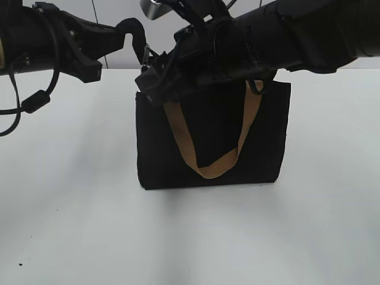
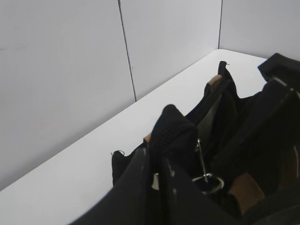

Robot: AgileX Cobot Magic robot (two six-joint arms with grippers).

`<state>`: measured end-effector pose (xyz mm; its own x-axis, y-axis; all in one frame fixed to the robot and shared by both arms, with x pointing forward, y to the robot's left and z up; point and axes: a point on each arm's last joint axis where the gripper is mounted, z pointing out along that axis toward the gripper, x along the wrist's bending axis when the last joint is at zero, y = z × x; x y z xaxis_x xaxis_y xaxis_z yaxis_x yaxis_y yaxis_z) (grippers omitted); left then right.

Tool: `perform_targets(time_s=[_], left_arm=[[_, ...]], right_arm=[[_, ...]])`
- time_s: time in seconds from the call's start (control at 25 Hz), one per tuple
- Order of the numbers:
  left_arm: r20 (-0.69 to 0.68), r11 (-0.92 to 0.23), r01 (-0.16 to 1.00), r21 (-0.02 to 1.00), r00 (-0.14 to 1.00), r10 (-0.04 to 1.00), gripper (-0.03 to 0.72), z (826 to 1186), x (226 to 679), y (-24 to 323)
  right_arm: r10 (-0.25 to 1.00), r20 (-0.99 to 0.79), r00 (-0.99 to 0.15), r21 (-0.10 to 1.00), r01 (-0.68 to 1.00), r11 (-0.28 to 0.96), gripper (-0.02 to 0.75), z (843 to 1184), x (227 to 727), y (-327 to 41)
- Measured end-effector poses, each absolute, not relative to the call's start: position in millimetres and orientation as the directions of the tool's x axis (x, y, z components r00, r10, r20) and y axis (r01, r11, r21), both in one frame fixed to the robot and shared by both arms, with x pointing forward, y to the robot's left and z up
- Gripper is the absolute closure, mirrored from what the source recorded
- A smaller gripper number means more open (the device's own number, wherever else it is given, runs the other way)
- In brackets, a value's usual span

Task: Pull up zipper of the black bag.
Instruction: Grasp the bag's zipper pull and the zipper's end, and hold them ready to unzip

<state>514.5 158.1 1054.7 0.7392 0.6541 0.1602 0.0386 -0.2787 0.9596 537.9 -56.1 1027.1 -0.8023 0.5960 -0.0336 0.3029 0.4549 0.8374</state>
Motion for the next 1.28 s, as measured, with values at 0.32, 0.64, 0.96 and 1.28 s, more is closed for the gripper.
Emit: perform_targets(time_s=[0.32, 0.64, 0.96, 1.28], left_arm=[[0.160, -0.278, 0.038, 0.960, 0.740, 0.653, 0.660, 1055, 514, 158], [0.160, -0.277, 0.037, 0.960, 0.740, 0.653, 0.660, 1055, 514, 158], [0.159, -0.276, 0.037, 0.960, 0.741, 0.652, 0.660, 1055, 514, 158], [0.159, -0.276, 0.037, 0.960, 0.741, 0.652, 0.660, 1055, 514, 158]], right_arm=[[0.600, -0.029, -0.799, 0.828, 0.317, 0.462, 0.412, 1019, 540, -55], [0.621, -0.041, -0.783, 0.825, 0.324, 0.463, 0.563, 1014, 544, -55], [0.635, -0.038, -0.772, 0.853, 0.306, 0.423, 0.589, 1029, 550, -51], [0.569, 0.004, -0.822, 0.840, 0.312, 0.444, 0.540, 1028, 543, -47]])
